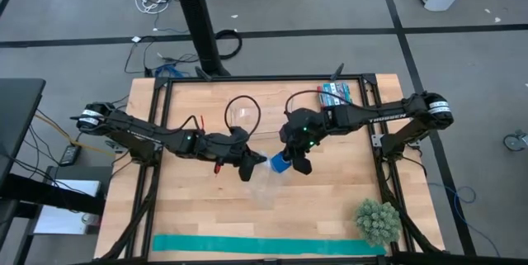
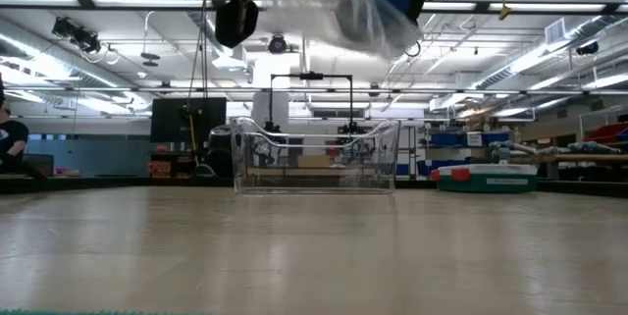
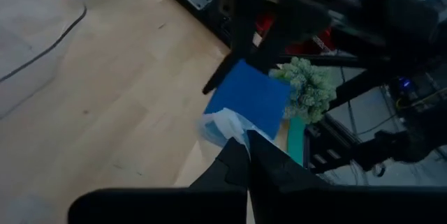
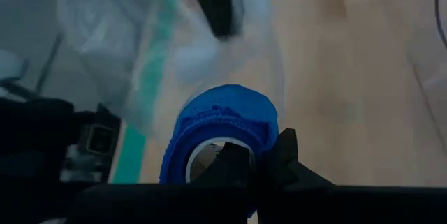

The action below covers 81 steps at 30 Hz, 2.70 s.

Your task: Roll bandage

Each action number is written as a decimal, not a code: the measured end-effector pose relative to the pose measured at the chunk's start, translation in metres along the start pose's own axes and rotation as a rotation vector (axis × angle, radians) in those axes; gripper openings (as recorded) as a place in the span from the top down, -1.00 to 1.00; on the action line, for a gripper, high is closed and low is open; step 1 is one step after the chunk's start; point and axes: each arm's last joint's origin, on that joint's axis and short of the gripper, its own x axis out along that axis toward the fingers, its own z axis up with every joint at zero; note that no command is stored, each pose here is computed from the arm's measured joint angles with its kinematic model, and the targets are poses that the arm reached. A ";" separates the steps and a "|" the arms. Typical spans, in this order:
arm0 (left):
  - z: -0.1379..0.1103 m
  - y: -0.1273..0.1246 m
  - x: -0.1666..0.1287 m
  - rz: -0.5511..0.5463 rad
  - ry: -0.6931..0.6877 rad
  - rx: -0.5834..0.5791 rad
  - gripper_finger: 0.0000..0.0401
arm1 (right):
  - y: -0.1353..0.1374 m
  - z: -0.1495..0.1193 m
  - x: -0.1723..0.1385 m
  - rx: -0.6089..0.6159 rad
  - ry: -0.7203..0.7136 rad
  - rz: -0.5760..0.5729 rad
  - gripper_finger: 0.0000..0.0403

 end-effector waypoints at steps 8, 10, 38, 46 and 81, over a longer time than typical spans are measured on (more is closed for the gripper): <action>0.001 -0.002 0.000 -0.031 0.006 0.040 0.99 | -0.008 0.002 -0.003 0.015 0.006 0.059 1.00; 0.002 -0.005 0.000 -0.059 -0.012 0.055 0.99 | -0.009 0.003 -0.005 0.034 -0.010 0.025 1.00; 0.003 -0.007 0.000 -0.107 0.001 0.107 0.99 | -0.035 0.017 -0.008 0.108 -0.120 0.069 1.00; 0.005 -0.004 0.000 -0.094 0.000 0.106 0.99 | -0.033 0.020 -0.009 0.159 -0.129 0.127 1.00; 0.015 0.002 0.002 -0.034 -0.094 0.109 0.99 | -0.030 0.013 -0.003 0.087 -0.013 0.365 1.00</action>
